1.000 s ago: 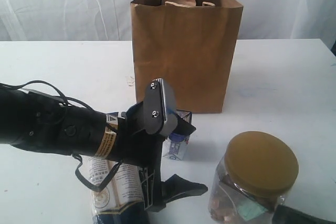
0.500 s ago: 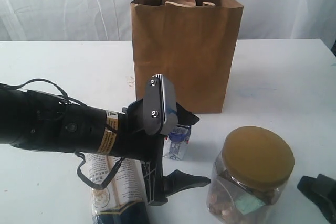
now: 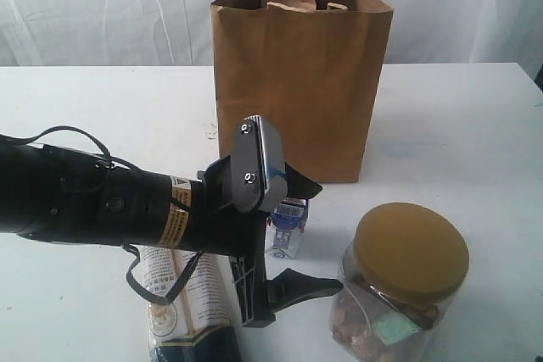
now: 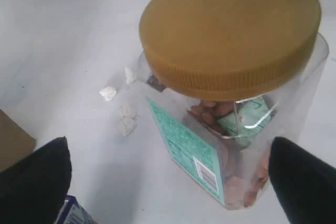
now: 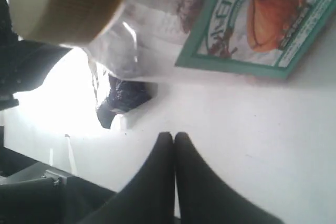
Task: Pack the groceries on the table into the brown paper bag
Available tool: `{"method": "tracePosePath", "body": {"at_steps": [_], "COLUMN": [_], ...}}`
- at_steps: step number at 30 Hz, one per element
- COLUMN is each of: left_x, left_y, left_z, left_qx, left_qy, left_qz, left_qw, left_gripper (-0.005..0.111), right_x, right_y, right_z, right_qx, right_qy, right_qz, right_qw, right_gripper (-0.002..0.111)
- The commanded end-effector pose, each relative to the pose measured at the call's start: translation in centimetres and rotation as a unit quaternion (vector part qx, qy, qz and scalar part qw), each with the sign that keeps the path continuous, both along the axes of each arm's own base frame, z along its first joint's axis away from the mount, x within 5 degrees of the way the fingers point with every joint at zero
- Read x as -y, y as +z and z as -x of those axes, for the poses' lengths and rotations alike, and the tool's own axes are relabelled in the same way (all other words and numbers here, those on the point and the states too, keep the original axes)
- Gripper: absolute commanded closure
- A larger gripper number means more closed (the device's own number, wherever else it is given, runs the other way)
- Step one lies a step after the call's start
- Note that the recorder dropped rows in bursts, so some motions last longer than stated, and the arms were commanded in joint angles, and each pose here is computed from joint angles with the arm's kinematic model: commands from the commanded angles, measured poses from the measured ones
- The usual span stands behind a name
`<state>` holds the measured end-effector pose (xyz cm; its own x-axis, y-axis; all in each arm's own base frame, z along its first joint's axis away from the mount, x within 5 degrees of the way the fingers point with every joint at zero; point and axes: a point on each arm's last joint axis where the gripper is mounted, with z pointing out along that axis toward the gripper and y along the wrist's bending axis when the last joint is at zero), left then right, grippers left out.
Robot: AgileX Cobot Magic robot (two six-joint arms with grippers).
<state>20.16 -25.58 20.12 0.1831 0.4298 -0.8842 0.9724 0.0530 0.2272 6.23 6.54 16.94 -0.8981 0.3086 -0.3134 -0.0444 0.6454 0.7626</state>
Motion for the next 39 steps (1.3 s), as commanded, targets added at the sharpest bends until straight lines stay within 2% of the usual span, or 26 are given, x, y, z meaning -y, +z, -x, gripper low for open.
{"method": "tracePosePath", "body": {"at_steps": [1,5,9,11,12,13,15,21,25,30,37,39], "left_x": [0.0,0.1,0.2,0.3,0.3,0.2,-0.1,0.4,0.9,2.0,3.6,3.9], "left_y": [0.7,0.8,1.0,1.2,1.2,1.0,0.0,-2.6,-3.8,-3.6,-4.1,-4.6], "left_z": [-0.3,-0.4,-0.2,0.0,0.0,-0.1,-0.5,-0.4,-0.9,-2.2,-3.7,-3.9], "left_qx": [0.002,0.018,0.011,0.008,0.008,0.010,0.021,-0.001,-0.009,0.002,0.002,-0.001], "left_qy": [0.016,0.019,0.008,-0.005,-0.005,0.002,0.018,-0.019,-0.023,-0.022,-0.034,-0.042], "left_qz": [0.020,0.025,0.037,0.052,0.053,0.042,-0.005,-0.034,-0.045,-0.038,-0.042,-0.048], "left_qw": [1.000,0.999,0.999,0.999,0.999,0.999,1.000,0.999,0.999,0.999,0.999,0.998], "left_gripper": [0.002,0.002,0.002,0.002,0.002,0.002,0.002,0.002,0.002,0.002,0.002,0.002], "right_x": [-0.2,0.4,2.8,3.3,3.3,2.5,1.7,2.2,2.7,3.1,2.1,2.4], "right_y": [0.1,0.3,-0.2,0.0,0.3,1.0,1.5,1.0,1.0,0.9,0.3,0.0], "right_z": [-0.4,-1.2,-2.7,-3.1,-3.3,-3.2,-3.0,-3.0,-3.3,-3.5,-3.4,-3.6], "right_qx": [0.057,0.090,0.110,0.116,0.120,0.125,0.125,0.133,0.139,0.142,0.098,0.089], "right_qy": [-0.025,-0.074,-0.206,-0.233,-0.231,-0.193,-0.151,-0.158,-0.180,-0.199,-0.150,-0.160], "right_qz": [-0.051,-0.040,0.040,0.057,0.054,0.028,0.001,0.047,0.066,0.081,0.059,0.071], "right_qw": [0.997,0.992,0.971,0.964,0.964,0.973,0.981,0.977,0.971,0.966,0.982,0.981], "right_gripper": [0.108,0.108,0.108,0.108,0.108,0.108,0.108,0.108,0.108,0.108,0.108,0.108]}}
